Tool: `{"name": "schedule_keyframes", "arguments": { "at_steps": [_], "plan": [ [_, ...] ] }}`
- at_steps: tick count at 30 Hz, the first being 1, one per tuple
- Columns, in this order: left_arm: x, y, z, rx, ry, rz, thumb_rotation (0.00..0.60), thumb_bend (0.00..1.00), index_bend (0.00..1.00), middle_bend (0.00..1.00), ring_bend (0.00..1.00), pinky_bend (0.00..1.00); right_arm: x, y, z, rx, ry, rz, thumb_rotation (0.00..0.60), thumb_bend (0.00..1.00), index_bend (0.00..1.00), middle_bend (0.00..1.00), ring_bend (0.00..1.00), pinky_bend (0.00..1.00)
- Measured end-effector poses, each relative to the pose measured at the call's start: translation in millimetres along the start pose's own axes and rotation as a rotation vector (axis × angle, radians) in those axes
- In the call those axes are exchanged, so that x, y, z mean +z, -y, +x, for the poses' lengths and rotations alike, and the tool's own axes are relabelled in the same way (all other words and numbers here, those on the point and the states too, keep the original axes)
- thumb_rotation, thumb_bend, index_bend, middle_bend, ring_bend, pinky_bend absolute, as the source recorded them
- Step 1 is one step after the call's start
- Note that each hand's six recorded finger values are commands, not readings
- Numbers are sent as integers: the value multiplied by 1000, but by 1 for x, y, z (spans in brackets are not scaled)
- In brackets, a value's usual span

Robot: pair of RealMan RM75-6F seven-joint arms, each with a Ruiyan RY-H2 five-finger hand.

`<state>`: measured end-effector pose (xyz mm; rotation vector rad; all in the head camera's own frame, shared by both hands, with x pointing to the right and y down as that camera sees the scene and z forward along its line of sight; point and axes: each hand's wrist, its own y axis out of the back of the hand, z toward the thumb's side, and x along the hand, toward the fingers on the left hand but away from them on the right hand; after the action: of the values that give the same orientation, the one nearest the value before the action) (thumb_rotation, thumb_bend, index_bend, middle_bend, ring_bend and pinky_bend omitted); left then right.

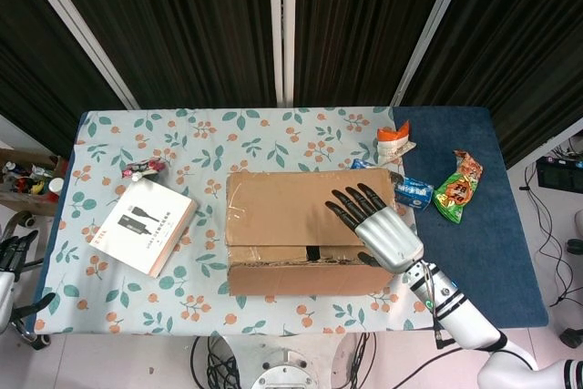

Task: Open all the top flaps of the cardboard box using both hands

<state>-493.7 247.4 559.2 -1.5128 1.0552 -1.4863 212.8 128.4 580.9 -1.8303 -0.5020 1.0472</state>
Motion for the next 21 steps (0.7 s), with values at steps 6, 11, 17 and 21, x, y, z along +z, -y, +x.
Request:
{"name": "schedule_keyframes", "arguments": {
  "at_steps": [6, 11, 17, 21],
  "plan": [
    [0, 0, 0, 1, 0, 4, 600, 0, 64, 144, 117, 209, -4, 0, -5, -9, 11, 11, 600, 0, 0, 0, 0, 0],
    [-2, -1, -1, 3, -6, 6, 600, 0, 65, 144, 117, 209, -9, 2, -12, -14, 26, 22, 600, 0, 0, 0, 0, 0],
    [-4, -1, -1, 2, -12, 6, 600, 0, 65, 144, 116, 209, -11, -6, -17, -60, 33, 22, 600, 222, 0, 0, 0, 0],
    [-4, 0, -1, 2, -11, 4, 600, 0, 64, 144, 117, 209, -12, -15, -19, -105, 36, 30, 600, 508, 0, 0, 0, 0]
  ]
}}
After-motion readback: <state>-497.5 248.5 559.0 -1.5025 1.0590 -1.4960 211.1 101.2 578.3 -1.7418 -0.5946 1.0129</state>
